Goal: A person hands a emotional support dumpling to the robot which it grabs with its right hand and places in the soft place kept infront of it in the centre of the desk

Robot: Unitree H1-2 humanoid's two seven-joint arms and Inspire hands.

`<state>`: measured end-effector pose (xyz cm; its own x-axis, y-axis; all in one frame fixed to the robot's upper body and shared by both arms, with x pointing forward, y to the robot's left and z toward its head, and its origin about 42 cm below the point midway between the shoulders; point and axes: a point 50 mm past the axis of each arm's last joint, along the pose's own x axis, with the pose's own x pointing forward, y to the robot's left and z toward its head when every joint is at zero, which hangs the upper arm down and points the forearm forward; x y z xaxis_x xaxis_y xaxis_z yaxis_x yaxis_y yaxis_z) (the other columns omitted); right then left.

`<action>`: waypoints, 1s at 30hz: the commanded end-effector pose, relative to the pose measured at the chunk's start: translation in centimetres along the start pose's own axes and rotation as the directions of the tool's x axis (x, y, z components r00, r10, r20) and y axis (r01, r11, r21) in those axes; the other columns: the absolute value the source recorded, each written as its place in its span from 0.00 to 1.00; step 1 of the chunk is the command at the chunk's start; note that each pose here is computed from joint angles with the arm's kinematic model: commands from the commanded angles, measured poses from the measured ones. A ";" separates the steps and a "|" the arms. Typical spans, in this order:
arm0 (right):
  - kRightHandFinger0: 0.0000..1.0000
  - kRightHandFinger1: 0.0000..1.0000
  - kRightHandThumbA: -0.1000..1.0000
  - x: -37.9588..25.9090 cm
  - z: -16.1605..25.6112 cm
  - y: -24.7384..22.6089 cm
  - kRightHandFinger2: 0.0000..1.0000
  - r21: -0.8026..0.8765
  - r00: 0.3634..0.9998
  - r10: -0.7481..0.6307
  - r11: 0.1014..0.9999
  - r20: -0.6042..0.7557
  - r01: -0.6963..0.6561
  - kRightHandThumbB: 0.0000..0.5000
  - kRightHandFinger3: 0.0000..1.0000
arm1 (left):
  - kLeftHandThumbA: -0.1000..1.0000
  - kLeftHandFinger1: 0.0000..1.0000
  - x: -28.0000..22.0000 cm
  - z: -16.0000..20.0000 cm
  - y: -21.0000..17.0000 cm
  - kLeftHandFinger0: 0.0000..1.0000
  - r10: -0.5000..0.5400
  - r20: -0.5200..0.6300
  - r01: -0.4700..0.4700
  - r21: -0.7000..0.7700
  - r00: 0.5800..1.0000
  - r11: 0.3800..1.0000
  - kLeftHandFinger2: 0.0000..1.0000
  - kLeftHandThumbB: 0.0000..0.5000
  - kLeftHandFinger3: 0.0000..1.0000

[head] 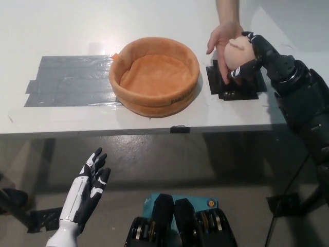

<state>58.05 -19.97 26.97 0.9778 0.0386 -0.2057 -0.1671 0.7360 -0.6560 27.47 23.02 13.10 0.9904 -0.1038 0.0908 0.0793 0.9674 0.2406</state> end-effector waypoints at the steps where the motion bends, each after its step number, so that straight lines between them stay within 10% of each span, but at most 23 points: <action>1: 0.21 0.32 0.21 0.1 4.4 -2.5 0.41 0.095 0.967 -0.199 0.978 0.159 0.186 0.41 0.45 | 0.87 1.00 0.5 1.5 0.3 1.00 0.004 0.065 -0.005 0.012 0.998 1.000 1.00 0.06 1.00; 5: 0.00 0.01 0.00 -0.2 5.0 -2.3 0.15 0.143 0.922 -0.315 0.947 0.225 0.289 0.36 0.21 | 0.86 1.00 0.7 1.5 0.4 1.00 0.005 0.067 -0.006 0.013 0.998 1.000 1.00 0.05 1.00; 9: 0.00 0.25 0.00 -0.4 5.5 -2.3 0.65 0.203 0.897 -0.344 0.934 0.278 0.295 0.28 0.52 | 0.86 1.00 0.8 1.6 0.4 1.00 0.003 0.071 -0.004 0.014 0.997 1.000 1.00 0.07 1.00; 11: 0.00 0.33 0.00 -0.5 5.9 -2.3 0.73 0.218 0.891 -0.349 0.931 0.290 0.294 0.31 0.65 | 0.86 1.00 0.8 1.6 0.4 1.00 0.004 0.072 -0.006 0.017 0.997 1.000 1.00 0.07 1.00; 27: 0.00 0.38 0.00 -1.3 8.5 -3.9 0.76 0.617 0.893 -0.359 0.777 0.270 0.126 0.31 0.78 | 0.87 1.00 0.9 1.6 0.5 1.00 0.003 0.070 -0.004 0.017 0.998 1.000 1.00 0.07 1.00; 30: 0.00 0.28 0.00 -1.8 10.8 -4.2 0.65 0.678 0.875 -0.352 0.734 0.332 0.038 0.28 0.60 | 0.87 1.00 0.9 1.5 0.6 1.00 0.007 0.073 -0.009 0.017 0.997 1.000 1.00 0.08 1.00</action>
<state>57.98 -17.92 31.47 0.9841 -0.0766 0.1605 0.0995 0.9852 -0.1396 27.93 23.03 13.49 0.9892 -0.1042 0.1030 0.0767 0.9671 0.2426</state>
